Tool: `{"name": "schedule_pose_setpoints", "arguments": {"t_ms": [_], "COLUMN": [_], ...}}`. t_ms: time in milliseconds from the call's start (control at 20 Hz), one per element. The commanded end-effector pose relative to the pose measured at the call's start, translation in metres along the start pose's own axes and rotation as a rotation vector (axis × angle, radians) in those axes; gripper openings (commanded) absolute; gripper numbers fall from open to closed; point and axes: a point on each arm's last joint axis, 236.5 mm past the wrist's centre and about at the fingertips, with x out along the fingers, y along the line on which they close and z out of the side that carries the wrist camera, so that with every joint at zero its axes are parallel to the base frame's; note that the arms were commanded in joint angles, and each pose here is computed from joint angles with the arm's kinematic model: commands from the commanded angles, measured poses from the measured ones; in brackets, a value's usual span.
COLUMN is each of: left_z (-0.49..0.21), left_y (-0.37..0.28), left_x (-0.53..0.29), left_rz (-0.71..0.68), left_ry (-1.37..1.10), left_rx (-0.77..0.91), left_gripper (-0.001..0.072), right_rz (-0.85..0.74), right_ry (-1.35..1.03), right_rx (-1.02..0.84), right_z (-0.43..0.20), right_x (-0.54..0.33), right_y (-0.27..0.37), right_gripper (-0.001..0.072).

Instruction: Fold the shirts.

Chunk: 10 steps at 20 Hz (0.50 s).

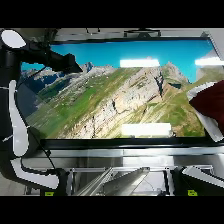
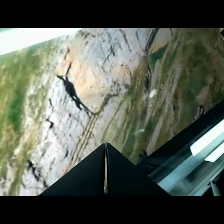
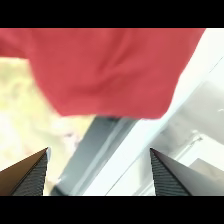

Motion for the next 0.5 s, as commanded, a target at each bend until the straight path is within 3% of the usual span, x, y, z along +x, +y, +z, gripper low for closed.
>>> {"name": "schedule_pose_setpoints", "arguments": {"t_ms": [0, 50, 100, 300, 450], "left_z": [0.001, 0.001, -0.001, -0.036, -0.099], "left_y": [-0.014, -0.021, -0.03, -0.053, -0.058], "left_x": [-0.018, -0.025, -0.029, -0.025, 0.005], "left_rz": [0.004, 0.005, 0.002, -0.014, -0.029], "left_ry": [-0.036, -0.051, -0.062, -0.072, -0.008], "left_rx": [0.03, 0.043, 0.056, 0.033, -0.023], "left_gripper": [0.0026, 0.0026, 0.0026, 0.0026, 0.0026], "right_rz": [0.186, 0.257, 0.311, 0.388, 0.443], "right_ry": [0.033, 0.032, 0.034, 0.035, 0.058], "right_rx": [-0.055, -0.106, -0.171, -0.491, -0.724], "right_z": [-0.018, -0.022, -0.03, -0.086, -0.171], "right_x": [-0.019, -0.021, -0.023, -0.012, 0.007], "right_y": [0.055, 0.08, 0.106, 0.188, 0.224], "right_gripper": [0.0415, 0.0118, 0.0029, 0.0024, 0.0024]}}
